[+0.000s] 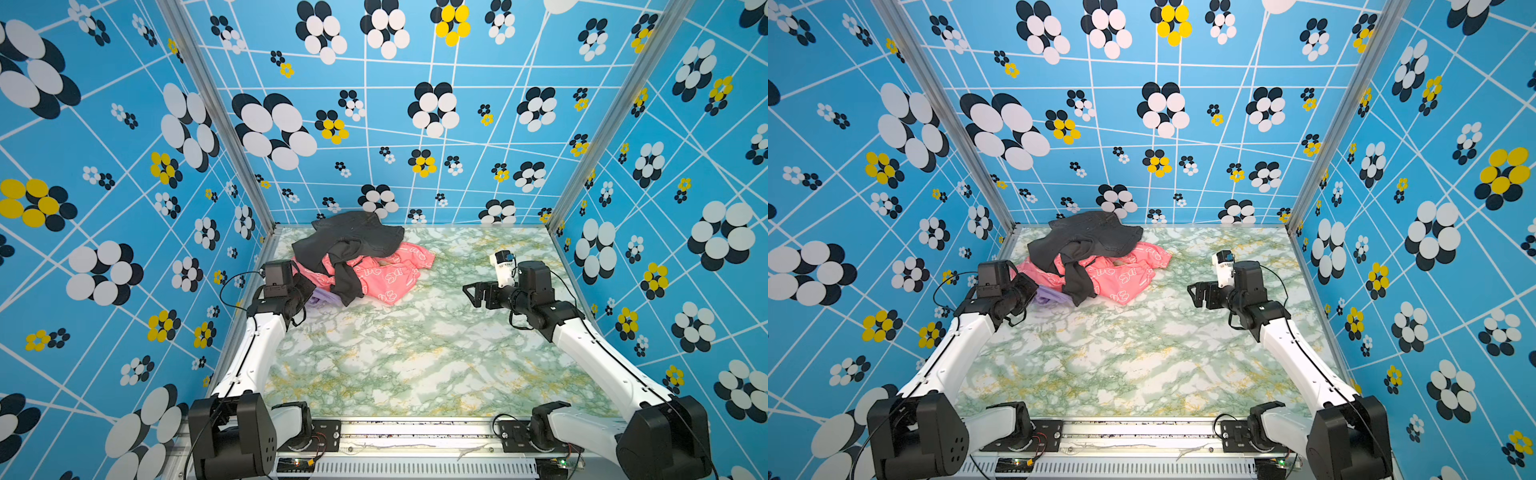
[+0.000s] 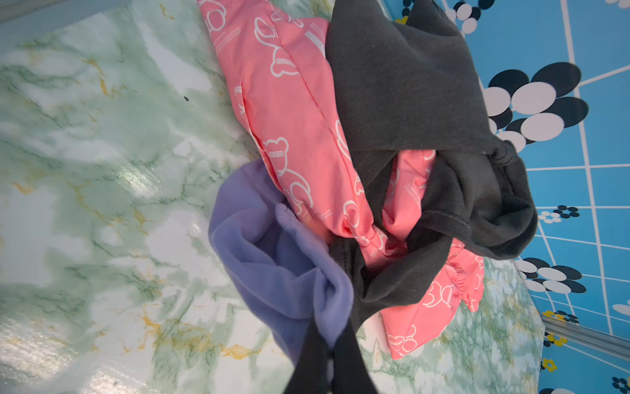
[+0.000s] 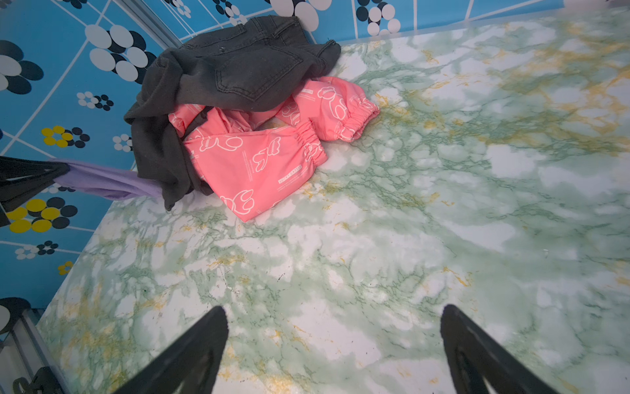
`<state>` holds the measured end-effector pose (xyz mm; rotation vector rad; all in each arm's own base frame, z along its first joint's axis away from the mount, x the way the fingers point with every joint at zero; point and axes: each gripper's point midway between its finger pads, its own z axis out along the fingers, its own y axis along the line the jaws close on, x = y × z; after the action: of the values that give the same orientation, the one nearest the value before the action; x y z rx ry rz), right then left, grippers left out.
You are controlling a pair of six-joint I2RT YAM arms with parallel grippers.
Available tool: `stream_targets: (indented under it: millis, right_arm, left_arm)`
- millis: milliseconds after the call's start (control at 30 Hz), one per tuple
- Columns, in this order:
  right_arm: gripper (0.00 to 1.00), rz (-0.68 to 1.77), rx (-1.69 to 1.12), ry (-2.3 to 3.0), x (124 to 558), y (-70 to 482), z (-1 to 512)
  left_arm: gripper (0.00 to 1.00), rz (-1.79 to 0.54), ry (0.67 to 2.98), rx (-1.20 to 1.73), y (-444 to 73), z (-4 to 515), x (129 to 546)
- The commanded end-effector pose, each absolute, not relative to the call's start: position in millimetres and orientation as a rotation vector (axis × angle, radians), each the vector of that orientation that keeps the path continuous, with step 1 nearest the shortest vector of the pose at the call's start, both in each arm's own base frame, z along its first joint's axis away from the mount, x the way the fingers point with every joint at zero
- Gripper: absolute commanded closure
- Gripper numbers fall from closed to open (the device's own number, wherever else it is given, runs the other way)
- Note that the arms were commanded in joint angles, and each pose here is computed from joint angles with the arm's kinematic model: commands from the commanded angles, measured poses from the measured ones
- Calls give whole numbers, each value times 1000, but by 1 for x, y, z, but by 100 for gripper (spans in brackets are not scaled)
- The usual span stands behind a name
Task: Pick out a specific cloth from the pile
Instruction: 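Lower the left gripper and grasp the lavender shirt's edge, then lift the lavender shirt high with the left gripper, pulling it from the pile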
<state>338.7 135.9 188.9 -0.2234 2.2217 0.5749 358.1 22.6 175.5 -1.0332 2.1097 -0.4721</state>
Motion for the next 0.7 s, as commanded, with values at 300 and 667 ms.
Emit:
stream_targets:
  millis: [300,667]
  right_arm:
    - [1,566,-283,2170,352,145,204]
    - [1,577,-286,2171,357,151,203]
  left_arm:
    - [100,-394,1884,-809,29,300,380]
    - [100,-365,1750,-687,23,374,391]
